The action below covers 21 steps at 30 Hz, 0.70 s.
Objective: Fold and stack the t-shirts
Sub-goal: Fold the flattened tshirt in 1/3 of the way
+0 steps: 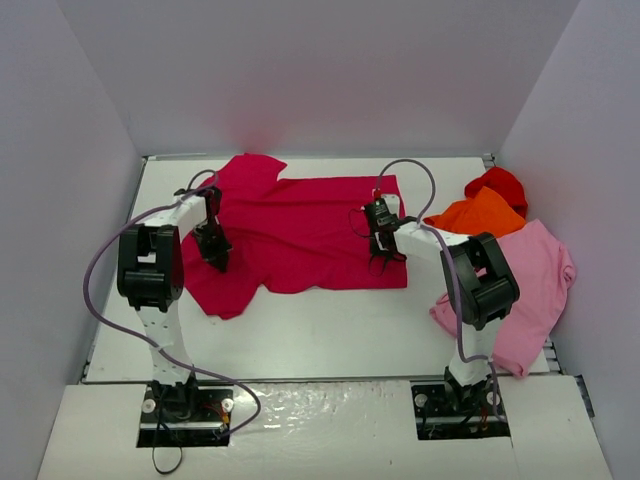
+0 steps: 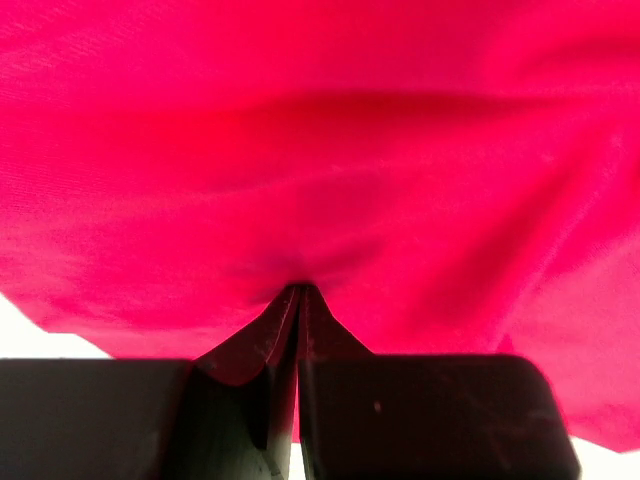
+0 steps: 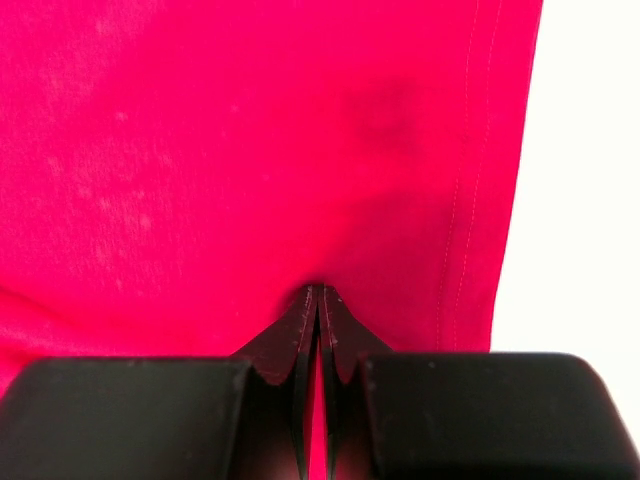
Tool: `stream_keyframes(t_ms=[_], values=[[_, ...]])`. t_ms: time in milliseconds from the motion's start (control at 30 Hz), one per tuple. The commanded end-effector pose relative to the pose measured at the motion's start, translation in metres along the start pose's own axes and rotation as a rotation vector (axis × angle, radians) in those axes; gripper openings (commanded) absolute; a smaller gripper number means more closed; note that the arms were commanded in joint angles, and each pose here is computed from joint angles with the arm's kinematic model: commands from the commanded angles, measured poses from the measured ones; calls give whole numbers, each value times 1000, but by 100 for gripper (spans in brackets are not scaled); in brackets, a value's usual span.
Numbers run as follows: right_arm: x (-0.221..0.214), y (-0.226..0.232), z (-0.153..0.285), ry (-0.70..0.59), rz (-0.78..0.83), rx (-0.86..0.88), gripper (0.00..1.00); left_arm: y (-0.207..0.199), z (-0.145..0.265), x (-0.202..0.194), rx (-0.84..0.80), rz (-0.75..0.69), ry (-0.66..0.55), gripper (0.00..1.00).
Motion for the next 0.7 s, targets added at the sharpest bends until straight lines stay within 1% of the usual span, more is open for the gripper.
stream_keyframes(t_ms=[0,100,233,333,567,667], values=[[-32,-23,-25,120,9,-76,0,19,18,20,110,-4,-92,0],[-31,-36,-31,129,-18,-106,0,30,17,26,110,30,-75,0],[-28,-47,-35,130,-48,-119,0,40,25,40,85,83,-97,0],[-28,-52,-38,132,-61,-135,0,45,27,46,95,98,-107,0],[-32,-51,-43,134,-70,-124,0,43,21,48,61,118,-110,0],[-31,-51,-43,122,-77,-127,0,39,23,51,37,121,-135,0]])
Point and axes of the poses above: each gripper's point midway between its finger pads, its own z axis back along the fingers, its own y axis along the line the jaws close on, x = y × z, the point moved 3 cm from there along z, back along the fingers, and after that the axes turned 13 degrees about z, right-handed, at the moved point
